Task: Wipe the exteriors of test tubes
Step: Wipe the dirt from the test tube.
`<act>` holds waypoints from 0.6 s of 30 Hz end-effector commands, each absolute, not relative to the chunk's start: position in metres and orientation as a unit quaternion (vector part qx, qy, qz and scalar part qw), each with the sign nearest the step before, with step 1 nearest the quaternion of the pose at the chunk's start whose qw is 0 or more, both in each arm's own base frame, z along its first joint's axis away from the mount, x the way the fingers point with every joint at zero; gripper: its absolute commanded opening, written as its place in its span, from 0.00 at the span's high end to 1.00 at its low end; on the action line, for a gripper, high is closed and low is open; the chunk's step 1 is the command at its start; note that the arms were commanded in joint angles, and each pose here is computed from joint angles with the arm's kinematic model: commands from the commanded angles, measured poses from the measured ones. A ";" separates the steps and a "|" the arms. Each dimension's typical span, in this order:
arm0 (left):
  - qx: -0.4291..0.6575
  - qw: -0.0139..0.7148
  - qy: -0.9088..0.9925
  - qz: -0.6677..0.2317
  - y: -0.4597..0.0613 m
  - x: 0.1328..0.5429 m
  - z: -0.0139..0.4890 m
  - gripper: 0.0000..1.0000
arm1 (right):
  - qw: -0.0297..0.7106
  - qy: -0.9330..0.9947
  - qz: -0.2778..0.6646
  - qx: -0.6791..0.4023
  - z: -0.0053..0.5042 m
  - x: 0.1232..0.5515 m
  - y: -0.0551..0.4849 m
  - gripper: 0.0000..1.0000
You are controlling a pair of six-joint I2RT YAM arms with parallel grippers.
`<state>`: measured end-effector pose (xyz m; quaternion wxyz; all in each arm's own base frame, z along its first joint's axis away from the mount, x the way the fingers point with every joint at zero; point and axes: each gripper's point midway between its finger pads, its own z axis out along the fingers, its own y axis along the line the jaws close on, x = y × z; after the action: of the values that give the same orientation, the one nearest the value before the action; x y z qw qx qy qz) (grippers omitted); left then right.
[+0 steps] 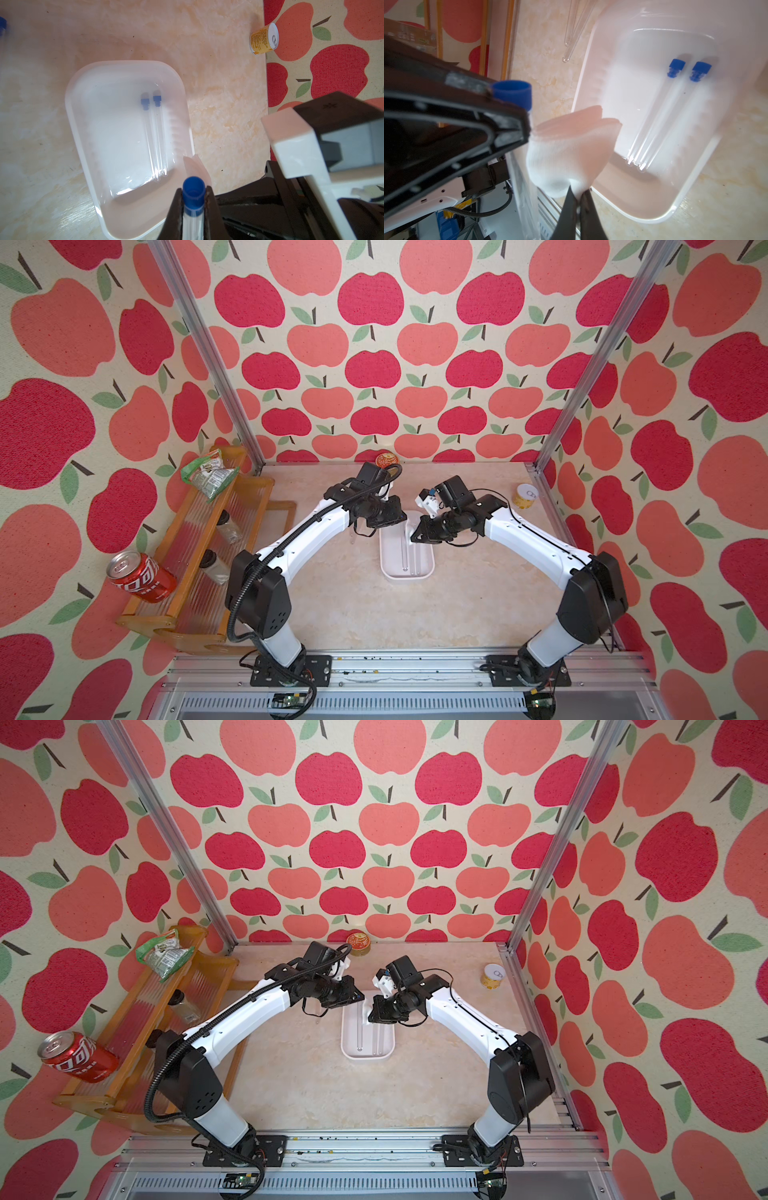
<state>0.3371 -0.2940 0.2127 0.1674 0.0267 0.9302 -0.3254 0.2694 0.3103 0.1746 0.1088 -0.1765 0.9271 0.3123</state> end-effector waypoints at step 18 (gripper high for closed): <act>0.028 0.165 0.925 -0.342 -0.300 0.332 0.218 0.88 | 0.117 0.885 0.410 -0.187 0.214 0.244 0.316 1.00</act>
<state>0.3359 -0.2960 0.2130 0.1635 0.0230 0.9293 -0.3303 0.2452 0.3060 0.1951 0.1206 -0.1933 0.9051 0.3591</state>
